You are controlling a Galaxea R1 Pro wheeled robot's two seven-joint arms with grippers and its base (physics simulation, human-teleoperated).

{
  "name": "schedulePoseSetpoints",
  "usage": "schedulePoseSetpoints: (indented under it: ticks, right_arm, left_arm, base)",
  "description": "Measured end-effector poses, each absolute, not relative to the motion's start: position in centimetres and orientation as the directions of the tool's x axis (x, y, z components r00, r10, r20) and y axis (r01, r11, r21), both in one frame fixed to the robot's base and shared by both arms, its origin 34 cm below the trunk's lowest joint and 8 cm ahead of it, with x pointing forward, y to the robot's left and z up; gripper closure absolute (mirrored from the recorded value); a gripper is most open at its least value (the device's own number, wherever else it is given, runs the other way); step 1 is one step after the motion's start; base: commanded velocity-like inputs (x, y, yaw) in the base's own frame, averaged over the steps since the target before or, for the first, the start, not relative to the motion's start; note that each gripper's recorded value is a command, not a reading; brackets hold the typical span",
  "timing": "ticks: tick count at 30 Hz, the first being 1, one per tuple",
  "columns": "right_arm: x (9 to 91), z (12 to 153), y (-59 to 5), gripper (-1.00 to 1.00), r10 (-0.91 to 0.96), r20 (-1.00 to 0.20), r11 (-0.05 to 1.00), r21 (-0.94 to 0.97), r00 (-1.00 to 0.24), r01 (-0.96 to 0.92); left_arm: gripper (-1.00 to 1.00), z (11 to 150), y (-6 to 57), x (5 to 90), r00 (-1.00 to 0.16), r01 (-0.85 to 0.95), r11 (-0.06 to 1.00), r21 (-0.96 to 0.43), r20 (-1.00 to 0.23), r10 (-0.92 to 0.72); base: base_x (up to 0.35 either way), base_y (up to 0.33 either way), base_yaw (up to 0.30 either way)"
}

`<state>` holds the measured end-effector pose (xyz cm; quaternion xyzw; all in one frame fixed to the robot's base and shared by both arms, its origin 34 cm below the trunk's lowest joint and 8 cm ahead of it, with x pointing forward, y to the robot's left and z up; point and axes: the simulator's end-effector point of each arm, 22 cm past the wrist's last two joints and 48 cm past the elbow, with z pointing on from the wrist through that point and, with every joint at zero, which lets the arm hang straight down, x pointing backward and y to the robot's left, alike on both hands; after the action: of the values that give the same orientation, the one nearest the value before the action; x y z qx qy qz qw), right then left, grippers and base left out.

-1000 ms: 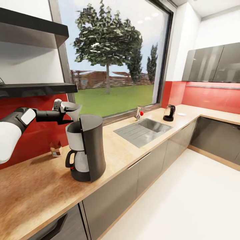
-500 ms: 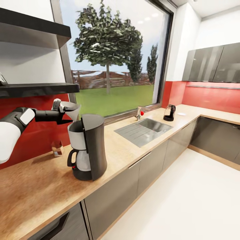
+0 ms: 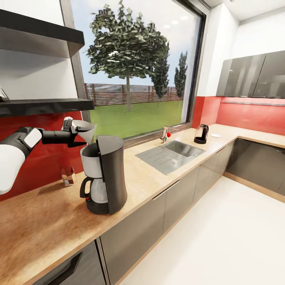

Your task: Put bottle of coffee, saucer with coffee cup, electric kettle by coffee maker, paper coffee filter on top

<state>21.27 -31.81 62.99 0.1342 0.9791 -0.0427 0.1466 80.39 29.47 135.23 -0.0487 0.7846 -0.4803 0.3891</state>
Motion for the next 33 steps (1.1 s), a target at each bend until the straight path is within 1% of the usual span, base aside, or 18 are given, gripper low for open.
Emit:
schedulePoseSetpoints:
  ticks: [5,6,33]
  right_arm:
    - [21.27,62.99,-31.82,-1.0,0.25,-0.298,0.96,-0.044,-0.921,0.275]
    - [21.27,62.99,-31.8,-1.0,0.25,-0.298,0.96,-0.044,-0.921,0.275]
    - [21.27,62.99,-31.79,-1.0,0.25,-0.298,0.96,-0.043,-0.921,0.275]
  left_arm:
    - [1.0,135.24,29.46,80.39,-0.692,0.297,0.534,-0.792,-0.564,-0.45]
    - [-1.0,135.33,29.43,80.39,-0.692,0.299,0.53,-0.794,-0.563,-0.453]
    - [-1.0,135.34,29.79,80.4,-0.688,0.297,0.532,-0.793,-0.564,-0.457]
  base:
    - [0.0,0.0,0.0]
    - [0.0,0.0,0.0]
    - [0.0,0.0,0.0]
